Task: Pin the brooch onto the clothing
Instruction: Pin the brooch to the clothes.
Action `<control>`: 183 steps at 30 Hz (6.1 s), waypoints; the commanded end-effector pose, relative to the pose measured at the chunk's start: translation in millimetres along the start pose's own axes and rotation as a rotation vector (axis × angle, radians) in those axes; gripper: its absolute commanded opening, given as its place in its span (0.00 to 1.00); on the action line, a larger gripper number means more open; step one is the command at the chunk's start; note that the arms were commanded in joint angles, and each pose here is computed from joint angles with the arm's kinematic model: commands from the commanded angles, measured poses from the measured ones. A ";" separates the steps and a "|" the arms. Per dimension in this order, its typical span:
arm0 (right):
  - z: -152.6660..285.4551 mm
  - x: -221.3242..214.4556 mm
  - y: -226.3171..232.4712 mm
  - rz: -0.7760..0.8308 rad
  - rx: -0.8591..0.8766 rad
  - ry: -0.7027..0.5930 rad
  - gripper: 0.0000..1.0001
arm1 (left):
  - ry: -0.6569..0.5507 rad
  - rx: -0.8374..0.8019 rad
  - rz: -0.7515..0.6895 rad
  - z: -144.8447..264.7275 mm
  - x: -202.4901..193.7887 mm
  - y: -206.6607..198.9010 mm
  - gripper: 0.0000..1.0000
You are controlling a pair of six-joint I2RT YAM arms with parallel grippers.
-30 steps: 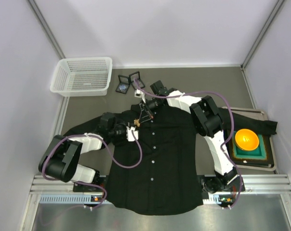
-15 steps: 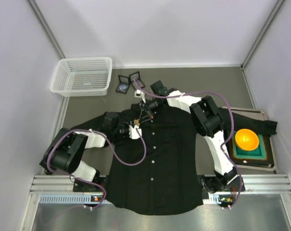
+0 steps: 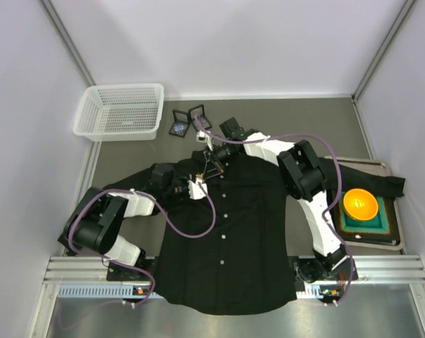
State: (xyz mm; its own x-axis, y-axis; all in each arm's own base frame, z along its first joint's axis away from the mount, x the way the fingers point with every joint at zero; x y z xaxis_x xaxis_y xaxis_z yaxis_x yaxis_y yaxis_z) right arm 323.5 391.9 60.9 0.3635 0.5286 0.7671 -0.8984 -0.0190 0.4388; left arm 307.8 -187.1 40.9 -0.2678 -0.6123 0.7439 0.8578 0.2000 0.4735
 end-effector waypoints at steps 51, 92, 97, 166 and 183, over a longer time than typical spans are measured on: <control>-5.3 9.9 9.3 0.049 0.044 -0.013 0.00 | -0.042 -0.104 0.117 7.8 13.1 29.0 0.96; 7.9 32.5 29.2 0.107 0.081 -0.061 0.00 | -0.017 -0.281 0.506 8.2 36.0 33.5 0.00; 20.7 48.1 34.2 0.103 0.077 -0.090 0.04 | 0.002 -0.281 0.625 12.7 45.6 37.2 0.00; 41.4 68.3 36.3 0.133 -0.032 -0.186 0.68 | -0.122 -0.323 1.015 27.5 45.2 47.7 0.00; 35.5 75.3 55.4 0.301 0.024 -0.279 0.57 | -0.228 -0.359 0.976 37.7 57.3 46.2 0.00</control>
State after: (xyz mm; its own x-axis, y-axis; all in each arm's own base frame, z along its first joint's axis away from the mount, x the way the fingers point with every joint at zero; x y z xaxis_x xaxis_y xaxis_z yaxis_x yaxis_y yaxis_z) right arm 308.0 389.7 105.3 0.2945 0.3740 0.8794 -0.9335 -0.0846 0.3486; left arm 316.0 -180.8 101.8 0.6274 -0.1820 0.7572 0.7645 0.3288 -0.5544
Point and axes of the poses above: each gripper's point midway between its finger pads, its own z axis back along the fingers, its own y axis along the line the jaws close on, x = y × z, the point moved 1 cm from there along z, back along the fingers, and after that the axes turned 6 degrees about z, right-handed, at the moved point
